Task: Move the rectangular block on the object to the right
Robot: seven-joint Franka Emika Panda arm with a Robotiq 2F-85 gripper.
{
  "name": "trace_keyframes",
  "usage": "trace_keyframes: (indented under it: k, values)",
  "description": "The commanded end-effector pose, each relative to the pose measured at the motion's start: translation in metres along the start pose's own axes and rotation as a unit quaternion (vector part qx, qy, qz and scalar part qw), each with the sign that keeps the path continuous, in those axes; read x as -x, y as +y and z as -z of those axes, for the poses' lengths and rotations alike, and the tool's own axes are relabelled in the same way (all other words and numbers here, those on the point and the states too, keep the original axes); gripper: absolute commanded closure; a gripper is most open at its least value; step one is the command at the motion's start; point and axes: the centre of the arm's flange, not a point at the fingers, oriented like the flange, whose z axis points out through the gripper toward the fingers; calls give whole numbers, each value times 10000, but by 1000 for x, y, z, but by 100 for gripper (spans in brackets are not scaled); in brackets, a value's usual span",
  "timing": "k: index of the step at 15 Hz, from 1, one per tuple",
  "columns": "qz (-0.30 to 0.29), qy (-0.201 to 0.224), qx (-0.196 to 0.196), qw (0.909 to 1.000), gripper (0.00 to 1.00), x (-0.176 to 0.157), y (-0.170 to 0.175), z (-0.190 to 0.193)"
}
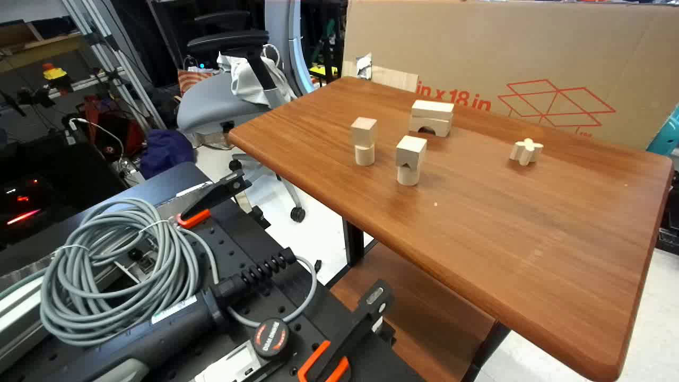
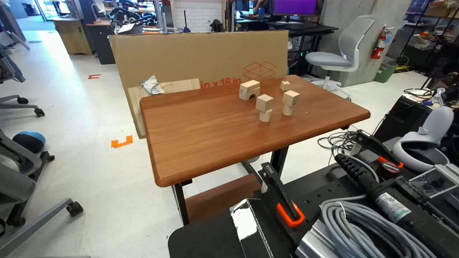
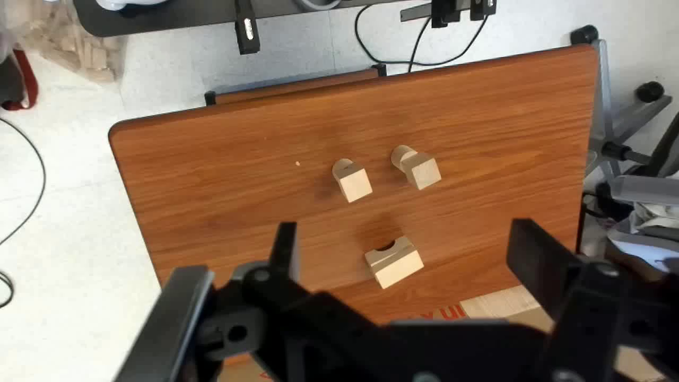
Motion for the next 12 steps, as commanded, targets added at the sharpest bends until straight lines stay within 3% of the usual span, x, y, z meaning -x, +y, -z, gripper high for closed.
trace_keyframes:
  k: [1,12]
  values:
    - [0,3,1,10000,0,0,0,0]
    - [50,-86,24,9999,0,-10,0,-8]
